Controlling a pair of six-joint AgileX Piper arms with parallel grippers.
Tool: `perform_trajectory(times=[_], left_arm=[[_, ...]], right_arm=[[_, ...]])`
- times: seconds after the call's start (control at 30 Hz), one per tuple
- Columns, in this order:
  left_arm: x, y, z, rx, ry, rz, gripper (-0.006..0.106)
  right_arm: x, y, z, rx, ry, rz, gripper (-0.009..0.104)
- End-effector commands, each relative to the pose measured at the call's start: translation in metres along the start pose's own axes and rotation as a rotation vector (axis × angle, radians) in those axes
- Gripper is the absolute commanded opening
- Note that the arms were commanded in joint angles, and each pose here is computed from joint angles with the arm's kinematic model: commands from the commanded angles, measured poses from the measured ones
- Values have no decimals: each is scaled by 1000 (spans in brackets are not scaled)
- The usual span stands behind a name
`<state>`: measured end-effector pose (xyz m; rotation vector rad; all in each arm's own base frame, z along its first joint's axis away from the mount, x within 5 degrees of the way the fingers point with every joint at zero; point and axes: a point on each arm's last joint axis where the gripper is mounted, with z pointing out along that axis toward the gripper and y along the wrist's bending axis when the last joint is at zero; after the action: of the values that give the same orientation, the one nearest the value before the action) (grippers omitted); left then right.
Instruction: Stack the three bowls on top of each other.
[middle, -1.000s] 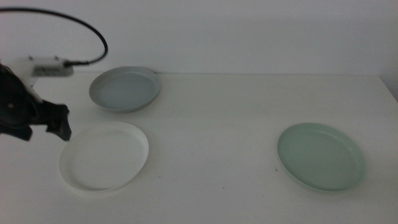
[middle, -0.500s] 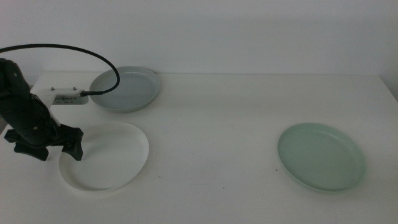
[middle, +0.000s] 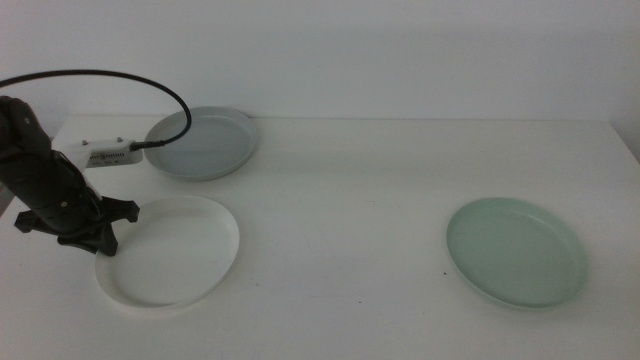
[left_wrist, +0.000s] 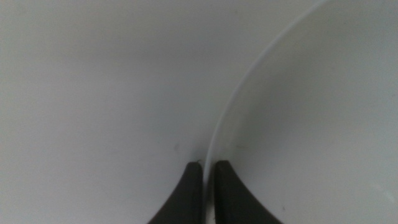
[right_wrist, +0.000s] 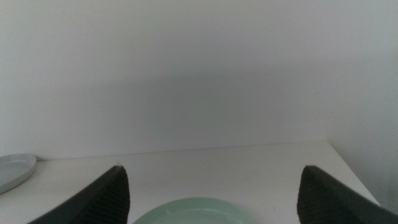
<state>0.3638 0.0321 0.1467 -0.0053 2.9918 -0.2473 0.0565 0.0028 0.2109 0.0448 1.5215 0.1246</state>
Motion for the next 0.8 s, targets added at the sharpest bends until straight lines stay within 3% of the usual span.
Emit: perform_trajectory(times=[0.0, 0.27, 0.43, 0.77], left_arm=[[4, -1, 1, 16, 33, -13, -2], [-6, -45, -40, 129, -35, -18, -2], [-26, -104, -60, 110, -73, 86, -2], [-52, -198, -40, 177, -44, 197, -2]], right_arm=[[0, 0, 0, -3, -14, -17, 93], [0, 0, 0, -3, -14, -17, 93], [0, 0, 0, -3, -14, -17, 93], [0, 0, 0, -3, -14, -17, 93]])
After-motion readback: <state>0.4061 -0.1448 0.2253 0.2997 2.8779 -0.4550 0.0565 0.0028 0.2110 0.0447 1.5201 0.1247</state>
